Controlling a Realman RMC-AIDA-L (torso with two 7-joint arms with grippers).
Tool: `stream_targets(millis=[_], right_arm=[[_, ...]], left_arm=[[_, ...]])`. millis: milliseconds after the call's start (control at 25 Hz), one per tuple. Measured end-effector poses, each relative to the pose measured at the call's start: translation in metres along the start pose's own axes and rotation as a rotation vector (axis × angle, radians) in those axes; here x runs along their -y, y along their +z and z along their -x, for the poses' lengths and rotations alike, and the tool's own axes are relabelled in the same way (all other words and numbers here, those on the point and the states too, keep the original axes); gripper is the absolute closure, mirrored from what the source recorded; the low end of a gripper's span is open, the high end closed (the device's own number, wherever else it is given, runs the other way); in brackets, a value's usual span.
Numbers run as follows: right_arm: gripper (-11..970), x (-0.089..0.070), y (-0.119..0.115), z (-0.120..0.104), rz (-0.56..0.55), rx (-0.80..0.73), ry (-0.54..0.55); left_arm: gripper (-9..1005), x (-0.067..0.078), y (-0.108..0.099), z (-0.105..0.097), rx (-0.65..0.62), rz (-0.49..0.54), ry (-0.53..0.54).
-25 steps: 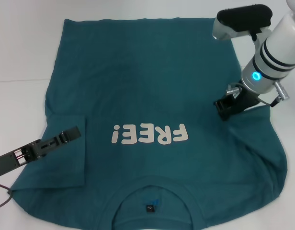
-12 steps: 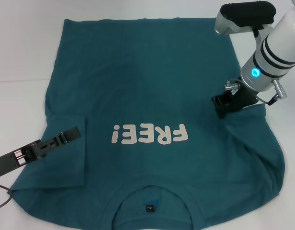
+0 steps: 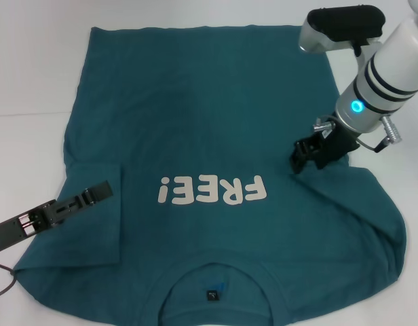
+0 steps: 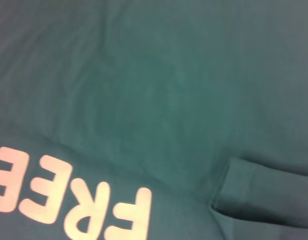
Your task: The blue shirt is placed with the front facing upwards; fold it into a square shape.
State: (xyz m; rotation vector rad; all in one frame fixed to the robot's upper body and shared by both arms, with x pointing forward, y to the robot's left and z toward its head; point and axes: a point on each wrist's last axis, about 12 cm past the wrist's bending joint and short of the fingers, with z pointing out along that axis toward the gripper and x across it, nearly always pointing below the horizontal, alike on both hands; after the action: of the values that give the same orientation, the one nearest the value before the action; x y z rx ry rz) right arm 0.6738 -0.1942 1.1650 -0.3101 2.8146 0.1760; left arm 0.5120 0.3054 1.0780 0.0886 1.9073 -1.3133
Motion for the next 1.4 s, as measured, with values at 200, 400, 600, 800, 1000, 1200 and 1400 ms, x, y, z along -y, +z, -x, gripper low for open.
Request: stream_targets(millis=[200,400,600,800,1000,1200,1400], right_arm=[[402,0.002,-0.003,0.002,-0.018,0.011,-0.029],[278,0.041,-0.016,-0.009,0.006,0.019,0.030],[273,0.078,-0.028,-0.030,0.131,0.006,0.104],[269,0.102,-0.030,-0.057,0.204,-0.047,0.156],[270,0.126,-0.030,-0.083,0.234,-0.080,0.225],[271,0.145,-0.033,-0.099,0.250,-0.068,0.283],[274,0.152,-0.028,-0.107,0.228,-0.061,0.306]], left_arm=[[246,-0.001,0.000,0.000,0.002,0.005,-0.001],[246,-0.001,0.000,0.000,0.003,0.007,-0.001],[246,-0.001,0.002,0.001,0.003,0.006,0.003],[246,-0.002,0.002,0.001,0.005,0.014,0.000],[246,-0.003,0.003,0.000,0.005,0.013,-0.008],[246,-0.003,0.003,-0.001,0.005,0.013,-0.008],[246,-0.003,0.003,-0.001,0.005,0.014,-0.009]])
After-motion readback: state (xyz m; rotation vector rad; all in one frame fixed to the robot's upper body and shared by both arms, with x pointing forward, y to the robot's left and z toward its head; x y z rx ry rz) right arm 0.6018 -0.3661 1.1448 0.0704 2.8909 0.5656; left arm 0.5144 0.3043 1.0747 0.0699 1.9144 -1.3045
